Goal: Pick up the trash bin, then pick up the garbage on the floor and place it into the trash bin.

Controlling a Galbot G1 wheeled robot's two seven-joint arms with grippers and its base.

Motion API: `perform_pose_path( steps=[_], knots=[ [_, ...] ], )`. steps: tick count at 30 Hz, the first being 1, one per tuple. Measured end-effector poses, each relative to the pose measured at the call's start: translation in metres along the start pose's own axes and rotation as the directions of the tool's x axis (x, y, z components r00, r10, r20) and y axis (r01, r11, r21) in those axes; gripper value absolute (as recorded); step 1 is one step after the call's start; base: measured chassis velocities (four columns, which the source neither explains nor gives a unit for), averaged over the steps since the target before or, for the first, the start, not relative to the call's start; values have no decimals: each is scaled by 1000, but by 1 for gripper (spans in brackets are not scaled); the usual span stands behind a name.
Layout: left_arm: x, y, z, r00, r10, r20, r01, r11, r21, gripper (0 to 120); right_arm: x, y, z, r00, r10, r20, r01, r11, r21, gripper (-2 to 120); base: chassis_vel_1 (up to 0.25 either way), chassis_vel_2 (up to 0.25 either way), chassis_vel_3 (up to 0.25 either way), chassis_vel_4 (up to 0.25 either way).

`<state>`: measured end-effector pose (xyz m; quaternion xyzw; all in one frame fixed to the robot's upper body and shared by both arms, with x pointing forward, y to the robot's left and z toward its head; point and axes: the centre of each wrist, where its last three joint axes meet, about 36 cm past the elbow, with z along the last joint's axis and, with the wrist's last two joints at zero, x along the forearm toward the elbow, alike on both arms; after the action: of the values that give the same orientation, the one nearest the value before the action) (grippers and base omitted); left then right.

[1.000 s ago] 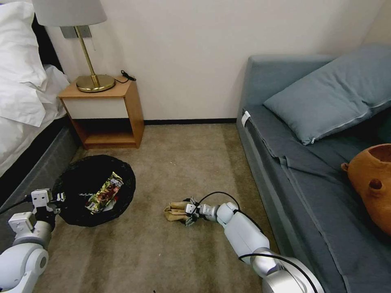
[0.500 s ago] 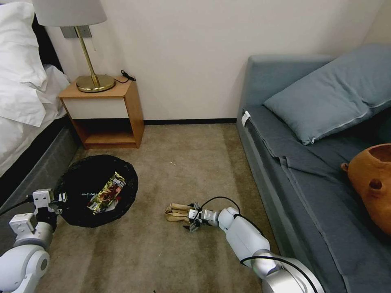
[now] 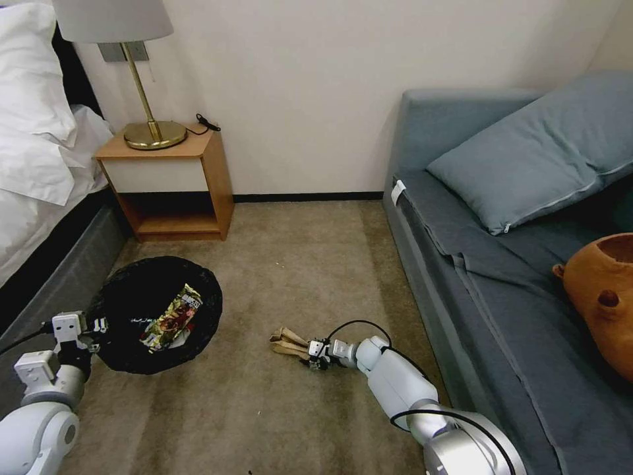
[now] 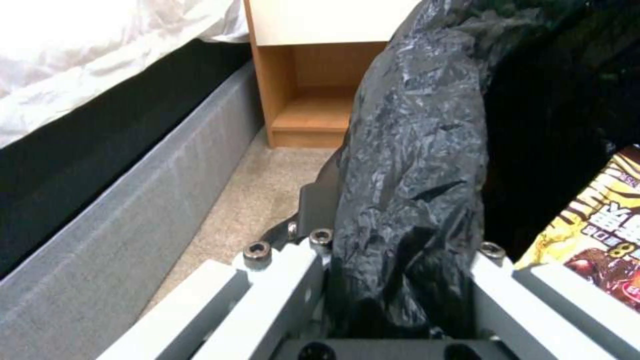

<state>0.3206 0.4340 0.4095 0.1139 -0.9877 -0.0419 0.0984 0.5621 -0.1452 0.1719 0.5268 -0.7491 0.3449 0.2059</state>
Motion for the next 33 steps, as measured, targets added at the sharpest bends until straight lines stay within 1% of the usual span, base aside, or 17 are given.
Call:
perform_pose_path(
  steps=[2, 3, 4, 7, 8, 16, 17, 18, 20, 24, 26, 27, 28, 30, 31, 32, 33],
  knots=[
    [0, 0, 0, 1000, 0, 0, 0, 1000, 0, 2, 0, -1, -1, 1000, -1, 5, 1, 1000, 2, 24, 0, 0, 0, 0],
    [0, -1, 0, 1000, 0, 1, 0, 1000, 1, 2, 1, -2, -2, 1000, -1, 11, 1, 1000, 5, 19, 0, 0, 0, 0],
    [0, -1, 0, 1000, 0, 1, 0, 1000, 1, 2, 1, -2, -2, 1000, -1, 11, 1, 1000, 5, 19, 0, 0, 0, 0],
    [1, -3, 1, 1000, 1, 1, -1, 1000, 4, 2, 2, -8, -8, 999, 9, 43, -10, 1000, 12, 2, 0, 0, 0, 0],
    [2, -4, 1, 1000, 2, 1, -2, 1000, 4, 2, 3, -10, -10, 999, 14, 53, -14, 1000, 15, 0, 0, 0, 0, 0],
    [6, -6, 0, 1000, 7, 5, -7, 1000, 1, 2, 15, -25, -11, 994, 54, 91, -57, 998, 30, 0, 0, 0, 0, 0],
    [7, -6, -2, 1000, 8, 8, -8, 1000, 1, 2, 26, -35, -9, 988, 90, 123, -93, 995, 26, 0, 0, 0, 0, 0],
    [7, -6, -2, 1000, 8, 8, -8, 1000, 1, 2, 26, -35, -9, 988, 90, 123, -93, 995, 26, 0, 0, 0, 0, 0],
    [10, -7, -1, 1000, 7, 6, -7, 1000, 3, 2, 47, -53, -10, 973, 150, 175, -157, 987, 29, 0, 0, 0, 0, 0],
    [11, -8, 0, 1000, 11, 6, -11, 1000, 2, 2, 62, -65, -15, 953, 202, 228, -214, 976, 29, 0, 0, 0, 0, 0],
    [13, -12, -2, 1000, 20, 10, -20, 1000, 0, 2, 84, -80, -33, 907, 271, 324, -296, 955, 30, 0, 0, 0, 0, 0],
    [13, -12, -2, 1000, 20, 10, -20, 1000, 0, 2, 84, -80, -33, 907, 271, 324, -296, 955, 30, 0, 0, 0, 0, 0],
    [13, -13, -2, 1000, 23, 11, -23, 1000, -2, 2, 94, -85, -45, 889, 282, 360, -320, 946, 48, 0, 0, 0, 0, 0],
    [13, -13, -2, 1000, 23, 11, -23, 1000, -2, 2, 94, -85, -45, 889, 282, 360, -320, 946, 48, 0, 0, 0, 0, 0],
    [14, -15, -2, 1000, 25, 11, -25, 1000, -3, 2, 107, -90, -62, 871, 284, 401, -336, 940, 65, 0, 0, 0, 0, 0],
    [14, -15, -2, 1000, 25, 11, -25, 1000, -3, 2, 107, -90, -62, 871, 284, 401, -336, 940, 65, 0, 0, 0, 0, 0],
    [15, -17, -1, 1000, 28, 11, -28, 1000, -4, 2, 115, -88, -83, 855, 273, 440, -333, 941, 63, 0, 0, 0, 0, 0]
  ],
)
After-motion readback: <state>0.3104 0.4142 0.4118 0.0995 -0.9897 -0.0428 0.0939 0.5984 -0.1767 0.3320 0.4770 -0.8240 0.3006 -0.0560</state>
